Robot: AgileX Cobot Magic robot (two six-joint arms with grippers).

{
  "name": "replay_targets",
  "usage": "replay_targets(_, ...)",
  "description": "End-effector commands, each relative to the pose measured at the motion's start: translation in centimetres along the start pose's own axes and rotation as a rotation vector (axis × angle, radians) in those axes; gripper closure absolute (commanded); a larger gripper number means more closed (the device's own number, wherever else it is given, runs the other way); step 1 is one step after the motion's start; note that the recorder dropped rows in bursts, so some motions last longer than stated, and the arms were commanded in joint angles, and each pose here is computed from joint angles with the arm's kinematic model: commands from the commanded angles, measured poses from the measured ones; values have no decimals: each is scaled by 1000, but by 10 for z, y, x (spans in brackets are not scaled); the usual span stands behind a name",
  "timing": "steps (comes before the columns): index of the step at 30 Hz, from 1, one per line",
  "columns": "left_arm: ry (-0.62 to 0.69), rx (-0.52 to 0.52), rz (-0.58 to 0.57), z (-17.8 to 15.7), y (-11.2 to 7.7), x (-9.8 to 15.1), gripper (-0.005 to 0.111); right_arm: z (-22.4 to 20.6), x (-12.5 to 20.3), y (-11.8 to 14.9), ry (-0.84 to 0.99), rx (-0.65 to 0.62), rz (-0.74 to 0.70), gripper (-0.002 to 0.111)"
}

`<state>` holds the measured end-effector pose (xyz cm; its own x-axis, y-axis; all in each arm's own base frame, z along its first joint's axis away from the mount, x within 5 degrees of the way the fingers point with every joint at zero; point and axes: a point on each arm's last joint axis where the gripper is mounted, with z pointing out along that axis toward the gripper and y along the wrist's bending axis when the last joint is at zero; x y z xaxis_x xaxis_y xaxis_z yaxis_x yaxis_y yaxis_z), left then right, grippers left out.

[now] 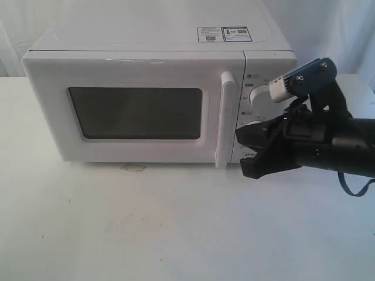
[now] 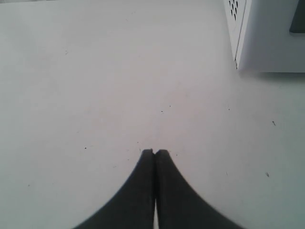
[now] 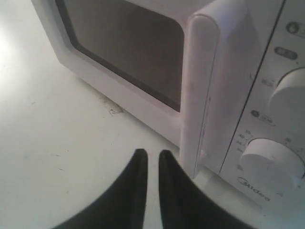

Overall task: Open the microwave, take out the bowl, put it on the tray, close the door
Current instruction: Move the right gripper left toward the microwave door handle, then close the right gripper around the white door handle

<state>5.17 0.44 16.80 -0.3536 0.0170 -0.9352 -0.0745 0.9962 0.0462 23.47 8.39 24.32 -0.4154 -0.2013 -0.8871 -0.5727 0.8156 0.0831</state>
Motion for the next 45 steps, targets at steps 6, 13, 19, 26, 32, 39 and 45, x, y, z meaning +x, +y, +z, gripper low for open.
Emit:
replay_targets(6, 3, 0, -13, 0, 0, 2, 107, 12, 4, -1, 12, -64, -47, 61)
replay_targets(13, 3, 0, -13, 0, 0, 2, 107, 23, -4, -7, 11, -66, -55, 53)
replay_targets(19, 3, 0, -13, 0, 0, 2, 107, 36, -7, -14, 24, -60, -39, 51)
replay_targets(26, 3, 0, -13, 0, 0, 2, 107, 30, -10, -25, -23, -112, 91, 51)
replay_targets(32, 3, 0, -13, 0, 0, 2, 107, 29, 2, -49, -94, -273, 145, 51)
replay_targets(39, 3, 0, -13, 0, 0, 2, 107, 31, 14, -62, -172, -370, 48, 51)
replay_targets(45, 3, 0, -13, 0, 0, 2, 107, 36, 12, -64, -200, -451, 27, 51)
